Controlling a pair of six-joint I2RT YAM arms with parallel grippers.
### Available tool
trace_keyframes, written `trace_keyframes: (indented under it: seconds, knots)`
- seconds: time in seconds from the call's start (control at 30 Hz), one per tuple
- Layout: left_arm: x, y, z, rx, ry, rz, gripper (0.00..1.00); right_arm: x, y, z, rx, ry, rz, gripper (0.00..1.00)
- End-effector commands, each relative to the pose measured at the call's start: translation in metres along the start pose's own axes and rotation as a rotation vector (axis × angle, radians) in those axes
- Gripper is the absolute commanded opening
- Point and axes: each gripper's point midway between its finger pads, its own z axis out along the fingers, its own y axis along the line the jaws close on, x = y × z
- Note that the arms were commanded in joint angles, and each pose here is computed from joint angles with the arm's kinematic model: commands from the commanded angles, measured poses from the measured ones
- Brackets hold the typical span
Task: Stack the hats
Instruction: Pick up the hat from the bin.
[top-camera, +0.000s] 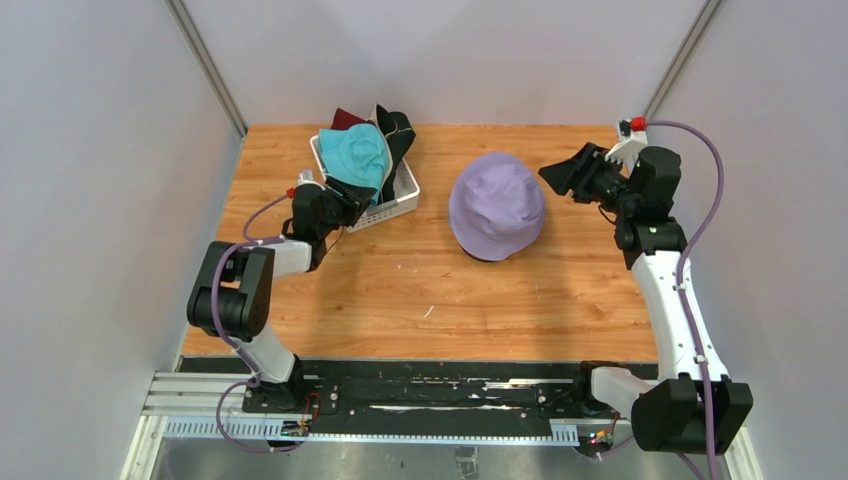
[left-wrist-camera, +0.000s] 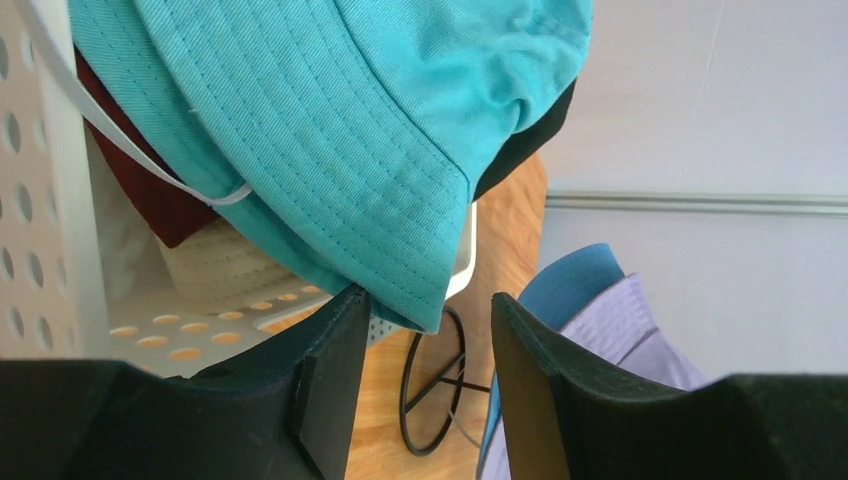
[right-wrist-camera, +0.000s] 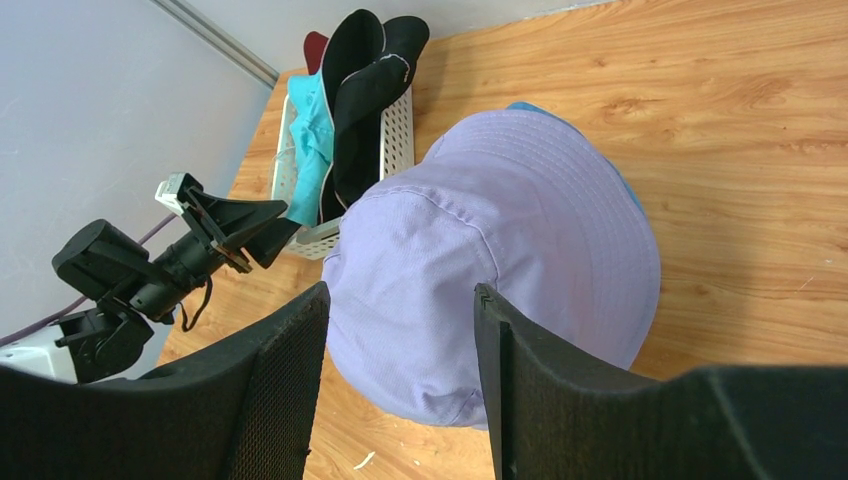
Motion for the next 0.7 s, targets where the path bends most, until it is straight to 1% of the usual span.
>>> trace_keyframes:
  seconds: [0.0,0.1,0.33,0.47,0.53,0.6,0.67]
  knots:
    - [-0.006,-0.004,0.009,0.065,-0.046,-0.021,0.53,0.002,0.005,0.002,-0.020,-0.009,-0.014,0.54]
    - [-0.006,-0.002,0.012,0.074,-0.048,-0.032,0.52,0.002,0.005,0.002,-0.025,-0.008,-0.014,0.54]
    - [-0.018,0.000,0.000,0.070,-0.136,-0.027,0.47,0.003,0.004,0.004,-0.031,-0.006,-0.008,0.54]
    - [-0.027,-0.004,-0.009,0.064,-0.189,-0.001,0.35,0.004,0.005,0.005,-0.037,-0.005,-0.003,0.54]
    - [-0.030,-0.007,-0.009,0.067,-0.200,0.008,0.25,0.005,0.005,0.006,-0.040,-0.005,-0.002,0.54]
    - [-0.032,-0.012,-0.007,0.086,-0.202,0.006,0.20,0.005,0.005,0.005,-0.041,-0.004,-0.002,0.54]
    - [-0.030,-0.017,-0.004,0.106,-0.184,-0.005,0.21,0.005,0.005,0.005,-0.040,-0.004,-0.002,0.54]
